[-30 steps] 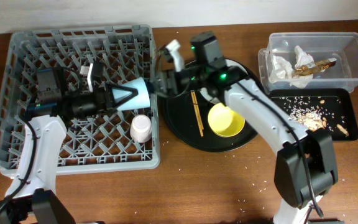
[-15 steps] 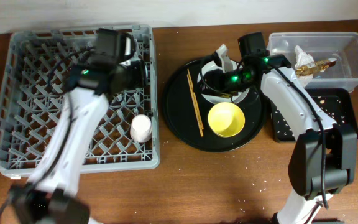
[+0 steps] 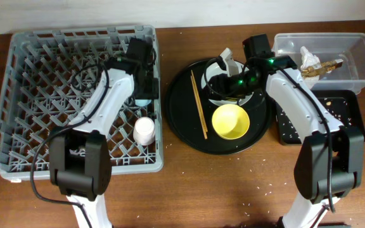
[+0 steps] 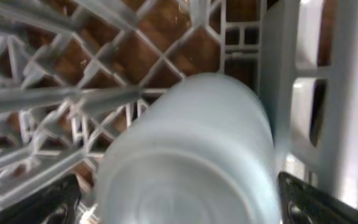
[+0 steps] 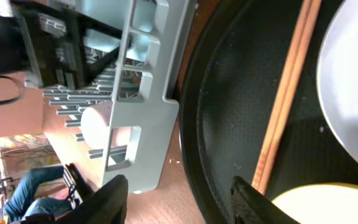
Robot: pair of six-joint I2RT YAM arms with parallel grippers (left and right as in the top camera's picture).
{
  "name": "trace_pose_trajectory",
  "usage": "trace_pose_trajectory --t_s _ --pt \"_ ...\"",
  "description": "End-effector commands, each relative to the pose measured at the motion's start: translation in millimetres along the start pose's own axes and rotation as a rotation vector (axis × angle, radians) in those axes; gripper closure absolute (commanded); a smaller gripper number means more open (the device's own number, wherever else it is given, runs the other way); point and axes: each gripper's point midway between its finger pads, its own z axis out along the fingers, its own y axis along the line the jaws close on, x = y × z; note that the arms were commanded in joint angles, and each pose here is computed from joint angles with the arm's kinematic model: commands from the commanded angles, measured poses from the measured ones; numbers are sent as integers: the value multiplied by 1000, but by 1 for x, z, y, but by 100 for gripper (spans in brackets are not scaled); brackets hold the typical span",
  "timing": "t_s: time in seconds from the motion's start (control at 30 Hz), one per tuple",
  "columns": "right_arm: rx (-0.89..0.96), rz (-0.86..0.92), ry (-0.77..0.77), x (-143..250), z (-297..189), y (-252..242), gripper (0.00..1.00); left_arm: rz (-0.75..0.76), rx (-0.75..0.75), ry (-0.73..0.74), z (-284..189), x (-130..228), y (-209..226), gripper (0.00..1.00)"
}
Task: Sort waste into correct bins and load items into the dishwasher rack
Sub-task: 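Place the blue cup in the rack with the left gripper, then grasp the yellow bowl with the left gripper and lift it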
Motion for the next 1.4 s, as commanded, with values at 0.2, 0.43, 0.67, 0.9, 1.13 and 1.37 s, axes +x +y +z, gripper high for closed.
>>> trace_pose_trajectory --t_s 0.2,0.43,0.67,0.9,1.13,1.37 --pt "267 195 -230 21 -161 -48 39 172 386 62 -95 11 -112 2" --pt "354 295 -218 39 -181 -77 31 276 410 141 -38 54 -218 8" --pt "358 298 -215 40 -181 -78 26 318 412 164 18 75 -263 51" --pt "362 299 -215 40 -181 -79 1 328 378 132 10 66 -260 99" --pt "362 299 -215 40 -181 -79 2 82 -109 -420 -166 -91 -85 99" --pt "362 298 -215 40 -181 -79 1 -132 -633 -675 -193 -170 49 99"
